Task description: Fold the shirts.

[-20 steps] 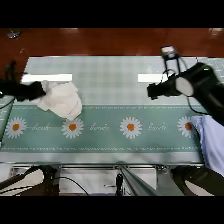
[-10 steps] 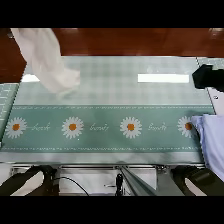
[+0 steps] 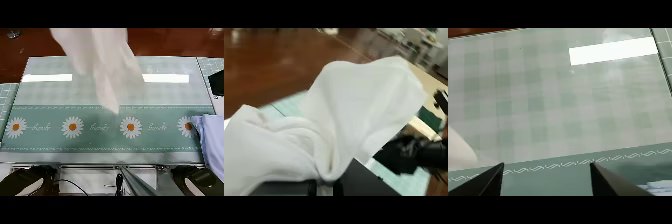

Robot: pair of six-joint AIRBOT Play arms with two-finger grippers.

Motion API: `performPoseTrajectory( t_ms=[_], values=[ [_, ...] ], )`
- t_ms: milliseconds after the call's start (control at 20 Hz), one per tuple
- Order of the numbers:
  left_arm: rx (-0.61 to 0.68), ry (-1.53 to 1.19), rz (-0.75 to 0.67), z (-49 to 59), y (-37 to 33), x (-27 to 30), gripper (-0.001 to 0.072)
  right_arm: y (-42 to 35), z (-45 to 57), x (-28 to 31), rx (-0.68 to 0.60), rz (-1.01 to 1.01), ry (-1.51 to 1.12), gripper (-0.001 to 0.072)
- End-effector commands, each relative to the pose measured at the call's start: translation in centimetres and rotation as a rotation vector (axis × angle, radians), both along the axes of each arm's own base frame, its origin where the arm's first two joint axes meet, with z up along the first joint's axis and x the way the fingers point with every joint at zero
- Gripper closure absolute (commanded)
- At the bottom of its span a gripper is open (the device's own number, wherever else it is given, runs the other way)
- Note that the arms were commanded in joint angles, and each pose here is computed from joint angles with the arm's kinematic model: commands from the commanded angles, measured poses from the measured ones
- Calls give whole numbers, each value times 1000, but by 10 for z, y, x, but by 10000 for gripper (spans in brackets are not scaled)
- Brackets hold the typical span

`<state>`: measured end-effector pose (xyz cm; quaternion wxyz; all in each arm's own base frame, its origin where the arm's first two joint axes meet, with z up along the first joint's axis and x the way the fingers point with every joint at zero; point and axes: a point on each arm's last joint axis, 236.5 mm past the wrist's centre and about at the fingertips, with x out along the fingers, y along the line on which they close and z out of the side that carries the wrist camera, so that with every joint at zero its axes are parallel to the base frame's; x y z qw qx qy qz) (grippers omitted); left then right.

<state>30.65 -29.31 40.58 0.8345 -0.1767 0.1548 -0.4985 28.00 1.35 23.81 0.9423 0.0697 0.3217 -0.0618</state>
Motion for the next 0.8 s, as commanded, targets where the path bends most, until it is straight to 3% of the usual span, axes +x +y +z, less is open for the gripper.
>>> performPoseTrajectory(
  t_ms=[0,250,500,550,600,750],
  values=[
    [118,182,-142,-106,-51,-28,673,-5,-12,2,-31,-11,14,91],
    [368,611,-80,-324,-7,-41,673,4,-82,-3,-33,9,171,91],
    [431,901,43,-424,64,-60,669,51,-157,9,107,99,247,88],
    [425,932,46,-425,72,-60,489,62,-166,13,138,123,270,88],
    [415,949,49,-420,80,-58,-2,73,-171,20,167,139,274,80],
    [457,920,95,-390,127,-33,5,52,-163,49,177,64,262,78]
  ],
)
